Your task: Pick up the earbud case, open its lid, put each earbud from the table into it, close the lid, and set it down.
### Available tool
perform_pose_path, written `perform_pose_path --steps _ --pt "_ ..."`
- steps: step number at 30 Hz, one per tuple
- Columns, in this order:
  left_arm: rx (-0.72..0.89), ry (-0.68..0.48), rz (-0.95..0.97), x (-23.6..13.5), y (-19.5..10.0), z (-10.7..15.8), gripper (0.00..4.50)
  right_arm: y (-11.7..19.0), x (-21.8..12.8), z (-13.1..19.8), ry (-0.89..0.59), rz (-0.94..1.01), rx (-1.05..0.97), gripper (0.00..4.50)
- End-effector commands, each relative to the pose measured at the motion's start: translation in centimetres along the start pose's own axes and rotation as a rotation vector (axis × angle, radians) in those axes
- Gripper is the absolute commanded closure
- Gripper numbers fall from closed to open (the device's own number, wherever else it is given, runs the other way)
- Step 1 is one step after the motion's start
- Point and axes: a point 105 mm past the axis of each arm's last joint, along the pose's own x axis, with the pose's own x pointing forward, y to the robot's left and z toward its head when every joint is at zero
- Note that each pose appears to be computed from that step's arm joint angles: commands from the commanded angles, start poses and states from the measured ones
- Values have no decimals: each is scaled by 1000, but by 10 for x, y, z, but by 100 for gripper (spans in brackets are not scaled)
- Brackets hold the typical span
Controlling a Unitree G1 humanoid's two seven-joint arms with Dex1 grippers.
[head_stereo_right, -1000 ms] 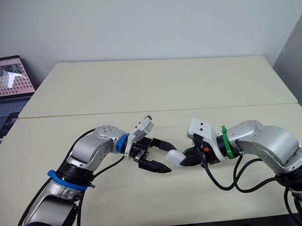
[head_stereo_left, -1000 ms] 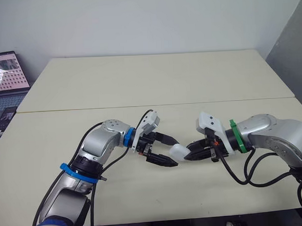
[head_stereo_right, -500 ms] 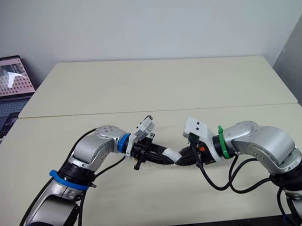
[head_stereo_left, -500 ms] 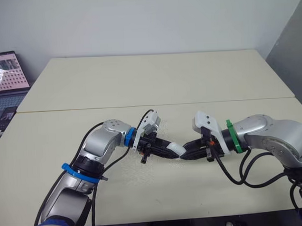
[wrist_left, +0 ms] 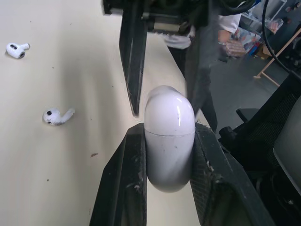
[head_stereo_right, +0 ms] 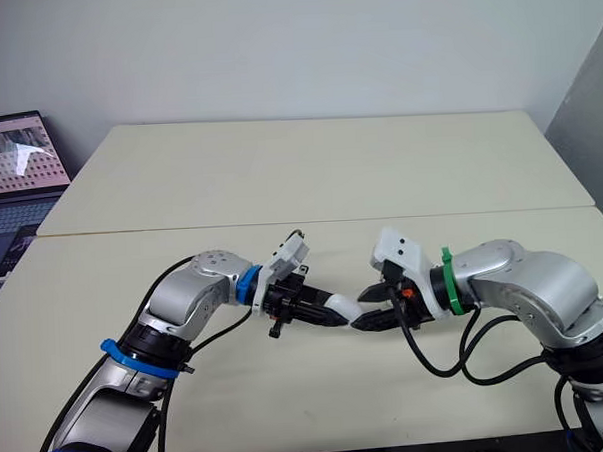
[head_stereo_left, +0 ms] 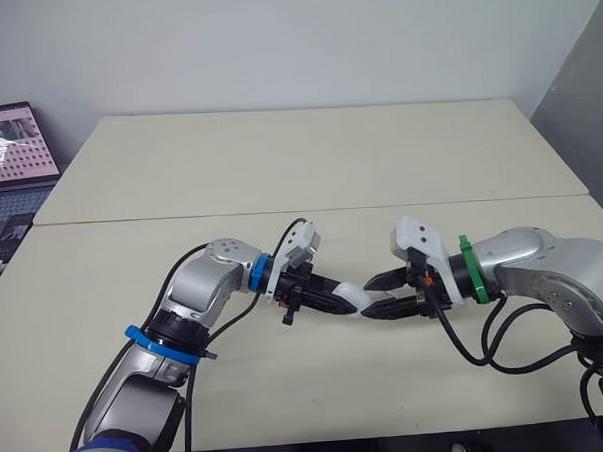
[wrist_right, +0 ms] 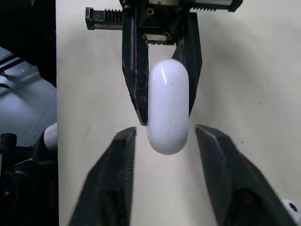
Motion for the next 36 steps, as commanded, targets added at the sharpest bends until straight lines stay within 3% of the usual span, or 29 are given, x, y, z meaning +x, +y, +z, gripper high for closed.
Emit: perform_pose_path --steps 1,3,4,25,36 --pt "45 -23 16 -1 2 9 370 -4 -7 14 -60 -60 -69 93" --pt "43 -27 25 -1 4 9 370 -7 -6 16 -66 -80 -77 20" --pt "44 -29 27 -1 4 9 370 -8 -5 16 -61 -83 -84 5" --pt "56 -60 24 2 5 16 370 -20 0 12 -17 -130 -108 5" --pt "46 -68 6 3 1 15 370 -43 -12 16 -24 -258 -97 5"
